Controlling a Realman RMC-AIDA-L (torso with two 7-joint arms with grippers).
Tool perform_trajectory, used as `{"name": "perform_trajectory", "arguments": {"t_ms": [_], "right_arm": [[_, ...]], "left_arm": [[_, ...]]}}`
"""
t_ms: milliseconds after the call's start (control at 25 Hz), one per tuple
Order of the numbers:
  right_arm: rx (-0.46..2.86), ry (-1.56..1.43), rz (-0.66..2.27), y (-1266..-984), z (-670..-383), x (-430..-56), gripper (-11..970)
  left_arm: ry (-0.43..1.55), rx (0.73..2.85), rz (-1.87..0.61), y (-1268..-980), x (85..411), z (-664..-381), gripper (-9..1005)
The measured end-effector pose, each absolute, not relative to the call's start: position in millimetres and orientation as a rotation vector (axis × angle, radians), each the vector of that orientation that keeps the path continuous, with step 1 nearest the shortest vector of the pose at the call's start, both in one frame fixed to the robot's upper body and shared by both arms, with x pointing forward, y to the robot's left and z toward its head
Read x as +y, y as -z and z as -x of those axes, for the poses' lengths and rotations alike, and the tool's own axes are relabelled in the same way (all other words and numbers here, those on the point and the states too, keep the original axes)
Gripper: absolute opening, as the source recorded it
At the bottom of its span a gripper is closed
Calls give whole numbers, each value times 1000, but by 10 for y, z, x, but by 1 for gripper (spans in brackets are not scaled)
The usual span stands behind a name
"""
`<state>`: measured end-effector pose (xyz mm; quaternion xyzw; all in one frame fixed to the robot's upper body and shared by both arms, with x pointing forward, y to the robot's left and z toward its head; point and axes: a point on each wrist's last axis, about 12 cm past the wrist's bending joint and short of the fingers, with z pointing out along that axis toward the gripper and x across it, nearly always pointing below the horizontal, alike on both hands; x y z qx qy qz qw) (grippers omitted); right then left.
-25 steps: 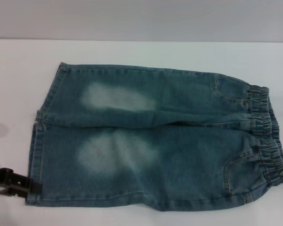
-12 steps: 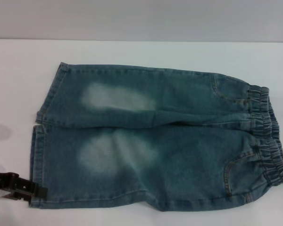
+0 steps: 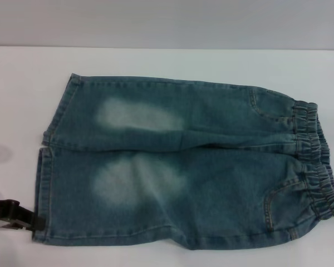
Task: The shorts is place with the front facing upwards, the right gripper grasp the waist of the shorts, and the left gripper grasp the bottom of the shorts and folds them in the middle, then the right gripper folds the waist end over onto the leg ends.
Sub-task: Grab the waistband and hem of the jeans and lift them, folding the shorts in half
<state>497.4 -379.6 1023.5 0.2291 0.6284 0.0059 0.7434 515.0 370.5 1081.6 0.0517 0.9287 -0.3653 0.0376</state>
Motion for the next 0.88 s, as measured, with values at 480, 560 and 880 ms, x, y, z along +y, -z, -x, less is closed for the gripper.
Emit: {"name": "perform_trajectory", "arguments": {"t_ms": [480,560,880], "right_arm": [[1379,-14,-509,-10225,-4951,-3814,690],[1375,-41,-507,-10239,-4962,-3821,690],[1434,-436,-325,-10555,-5136,-4004,690]], "left_arm": [[1138,2839,-127,-10793,3719,-5111,4],[1143,2827,-122,-10798,3714,-5121,5],[1148,2736,-77,-10852,3672,-5258,10]]}}
